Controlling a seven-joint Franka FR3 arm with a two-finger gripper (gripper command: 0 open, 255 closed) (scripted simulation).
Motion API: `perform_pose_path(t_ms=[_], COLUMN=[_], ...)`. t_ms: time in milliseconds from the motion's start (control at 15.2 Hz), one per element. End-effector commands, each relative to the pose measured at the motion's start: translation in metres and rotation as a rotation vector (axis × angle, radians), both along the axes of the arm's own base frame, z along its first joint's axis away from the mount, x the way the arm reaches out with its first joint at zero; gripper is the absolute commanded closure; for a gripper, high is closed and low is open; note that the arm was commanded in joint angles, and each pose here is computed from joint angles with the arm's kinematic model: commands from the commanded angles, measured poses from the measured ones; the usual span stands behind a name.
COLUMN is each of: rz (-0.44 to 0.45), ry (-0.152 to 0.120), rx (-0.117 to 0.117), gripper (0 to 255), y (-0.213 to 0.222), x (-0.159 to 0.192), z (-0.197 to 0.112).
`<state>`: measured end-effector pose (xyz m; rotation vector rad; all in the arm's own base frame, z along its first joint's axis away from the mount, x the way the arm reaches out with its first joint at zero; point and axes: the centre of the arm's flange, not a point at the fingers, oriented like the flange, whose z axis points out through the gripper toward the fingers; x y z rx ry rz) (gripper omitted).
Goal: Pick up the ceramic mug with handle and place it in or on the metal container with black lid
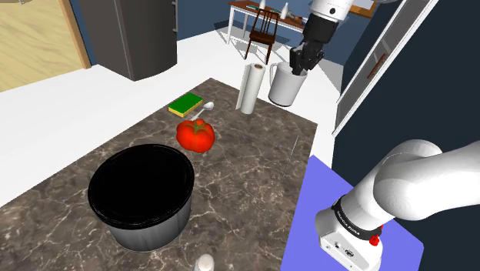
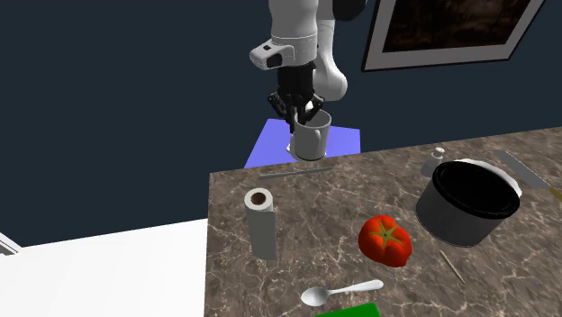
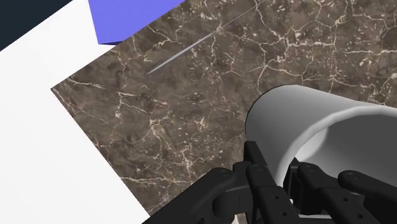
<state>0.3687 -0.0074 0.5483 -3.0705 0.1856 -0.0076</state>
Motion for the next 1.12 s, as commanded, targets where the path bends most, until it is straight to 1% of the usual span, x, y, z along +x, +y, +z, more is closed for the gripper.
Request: perform_pose_path(t_ms=[0, 132, 1056], rz=[0.000, 0.000, 0.000], ry=[0.000, 0.000, 0.000], rx=[0.000, 0.000, 0.000], gripper=[255, 255, 255], y=[0.000, 0.000, 0.185], x=[-0.001, -0.001, -0.005], z=[0.011, 0.021, 0.031])
